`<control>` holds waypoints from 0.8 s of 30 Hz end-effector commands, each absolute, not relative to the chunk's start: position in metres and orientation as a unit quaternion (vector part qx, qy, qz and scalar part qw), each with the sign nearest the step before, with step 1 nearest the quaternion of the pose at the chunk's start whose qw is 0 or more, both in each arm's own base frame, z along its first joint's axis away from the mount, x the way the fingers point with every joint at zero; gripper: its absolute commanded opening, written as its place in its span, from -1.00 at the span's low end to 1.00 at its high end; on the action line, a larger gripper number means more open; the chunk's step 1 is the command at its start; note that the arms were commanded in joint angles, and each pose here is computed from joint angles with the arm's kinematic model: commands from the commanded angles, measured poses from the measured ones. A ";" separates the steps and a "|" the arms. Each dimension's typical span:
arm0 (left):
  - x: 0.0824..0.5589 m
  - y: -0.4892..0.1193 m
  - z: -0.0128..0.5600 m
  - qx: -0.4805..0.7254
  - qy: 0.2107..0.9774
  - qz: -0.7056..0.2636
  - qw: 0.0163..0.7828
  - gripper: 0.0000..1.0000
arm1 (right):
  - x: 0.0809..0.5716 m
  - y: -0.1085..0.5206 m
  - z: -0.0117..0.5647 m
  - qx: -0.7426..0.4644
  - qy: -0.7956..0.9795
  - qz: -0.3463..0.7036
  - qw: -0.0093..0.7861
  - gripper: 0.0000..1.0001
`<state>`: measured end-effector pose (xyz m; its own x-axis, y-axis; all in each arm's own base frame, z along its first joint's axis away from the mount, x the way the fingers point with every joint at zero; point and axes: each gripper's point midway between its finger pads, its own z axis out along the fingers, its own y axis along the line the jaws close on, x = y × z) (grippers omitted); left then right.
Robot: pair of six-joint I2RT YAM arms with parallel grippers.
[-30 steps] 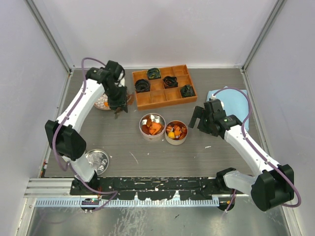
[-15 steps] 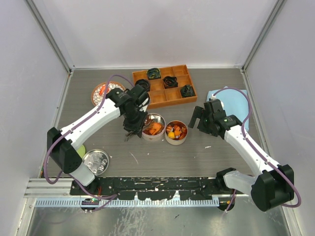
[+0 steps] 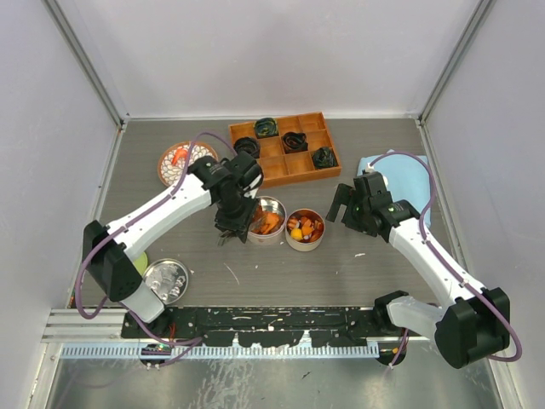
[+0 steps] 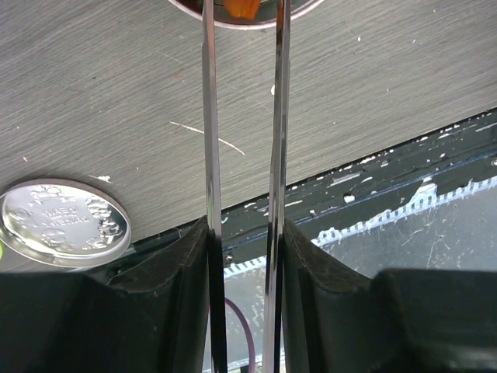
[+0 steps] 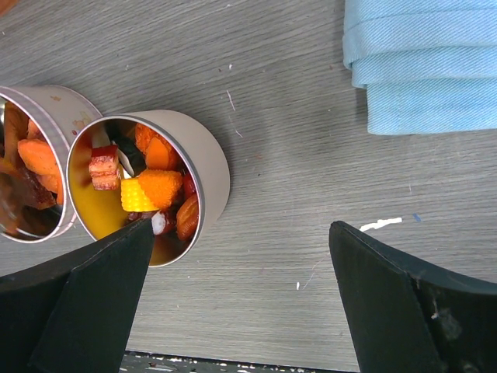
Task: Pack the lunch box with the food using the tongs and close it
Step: Place the fake food in the packing box.
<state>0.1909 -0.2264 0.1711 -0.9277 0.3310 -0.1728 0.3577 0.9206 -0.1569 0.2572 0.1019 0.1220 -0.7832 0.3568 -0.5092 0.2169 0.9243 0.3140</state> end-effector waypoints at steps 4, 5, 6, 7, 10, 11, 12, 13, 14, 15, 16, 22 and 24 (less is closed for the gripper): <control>0.189 -0.230 0.182 0.195 0.971 -0.099 0.094 -0.17 | 0.266 0.103 0.134 0.157 0.926 0.131 0.316 1.00; 0.190 -0.231 0.184 0.196 0.970 -0.102 0.097 -0.16 | 0.266 0.103 0.134 0.157 0.927 0.131 0.315 1.00; 0.191 -0.232 0.186 0.196 0.970 -0.104 0.100 -0.15 | 0.266 0.103 0.134 0.157 0.927 0.130 0.316 1.00; 0.192 -0.232 0.187 0.196 0.970 -0.105 0.103 -0.16 | 0.266 0.103 0.134 0.157 0.927 0.130 0.316 1.00; 0.193 -0.233 0.193 0.201 0.967 -0.110 0.110 -0.22 | 0.266 0.102 0.133 0.157 0.927 0.129 0.316 1.00; 0.194 -0.232 0.195 0.201 0.967 -0.107 0.116 -0.23 | 0.266 0.102 0.134 0.157 0.927 0.129 0.316 1.00; 0.197 -0.230 0.198 0.198 0.967 -0.105 0.124 -0.24 | 0.266 0.102 0.134 0.157 0.926 0.129 0.317 1.00; 0.200 -0.230 0.203 0.196 0.966 -0.106 0.134 -0.26 | 0.266 0.102 0.134 0.157 0.926 0.129 0.317 1.00; 0.203 -0.228 0.207 0.192 0.965 -0.107 0.143 -0.26 | 0.266 0.103 0.134 0.157 0.927 0.129 0.316 1.00; 0.207 -0.227 0.212 0.187 0.964 -0.111 0.151 -0.26 | 0.266 0.102 0.134 0.157 0.927 0.129 0.316 1.00; 0.211 -0.225 0.216 0.180 0.964 -0.114 0.159 -0.26 | 0.266 0.103 0.134 0.157 0.927 0.130 0.316 1.00; 0.249 -0.193 0.235 0.119 0.965 -0.118 0.203 -0.27 | 0.266 0.103 0.136 0.157 0.926 0.132 0.318 1.00; 0.264 -0.176 0.237 0.090 0.966 -0.113 0.212 -0.27 | 0.267 0.103 0.138 0.158 0.925 0.132 0.321 1.00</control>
<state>0.2339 -0.2015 0.2074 -0.9244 0.2180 -0.3129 0.2807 0.9444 -0.1712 0.2572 0.1019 0.1220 -0.7832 0.3568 -0.5092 0.2169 0.9243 0.3140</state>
